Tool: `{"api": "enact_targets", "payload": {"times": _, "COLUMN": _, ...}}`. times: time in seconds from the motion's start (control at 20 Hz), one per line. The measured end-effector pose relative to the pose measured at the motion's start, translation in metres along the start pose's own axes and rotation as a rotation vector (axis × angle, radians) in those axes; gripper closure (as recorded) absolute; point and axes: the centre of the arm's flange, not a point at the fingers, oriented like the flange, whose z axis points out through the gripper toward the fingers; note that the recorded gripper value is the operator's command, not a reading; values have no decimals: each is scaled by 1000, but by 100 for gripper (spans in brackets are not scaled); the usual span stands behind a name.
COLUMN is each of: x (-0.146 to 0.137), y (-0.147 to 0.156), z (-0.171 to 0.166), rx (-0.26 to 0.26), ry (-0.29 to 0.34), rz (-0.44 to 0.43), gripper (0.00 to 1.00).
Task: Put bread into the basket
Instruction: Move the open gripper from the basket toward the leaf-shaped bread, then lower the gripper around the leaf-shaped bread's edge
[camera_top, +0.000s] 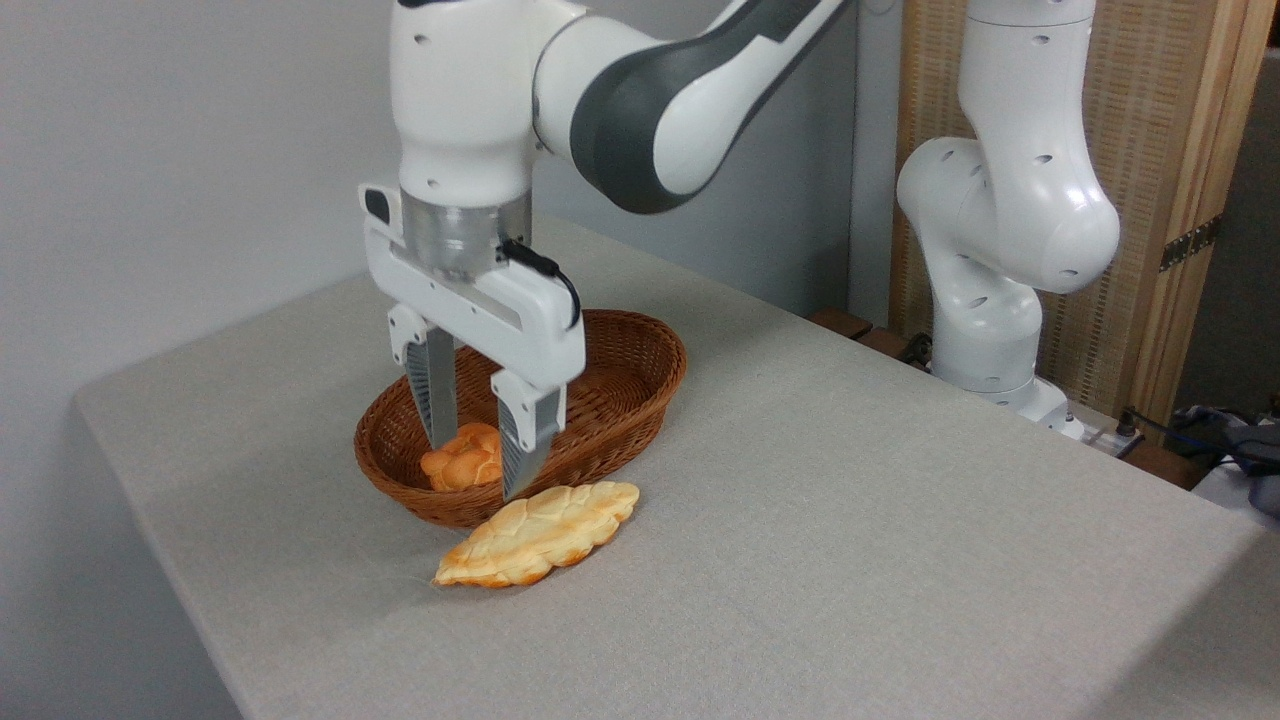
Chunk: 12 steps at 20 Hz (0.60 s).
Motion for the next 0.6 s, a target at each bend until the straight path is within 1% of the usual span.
{"api": "enact_targets", "payload": {"times": 0.2, "x": -9, "y": -30, "z": 1, "rx": 31, "ry": 28, "rz": -53, "gripper": 0}}
{"api": "enact_targets", "payload": {"times": 0.3, "x": -10, "y": -41, "z": 8, "rx": 48, "ry": 39, "rz": -70, "gripper": 0}}
{"api": "enact_targets", "payload": {"times": 0.6, "x": -1, "y": -52, "z": 33, "rx": 92, "ry": 71, "rz": -74, "gripper": 0}}
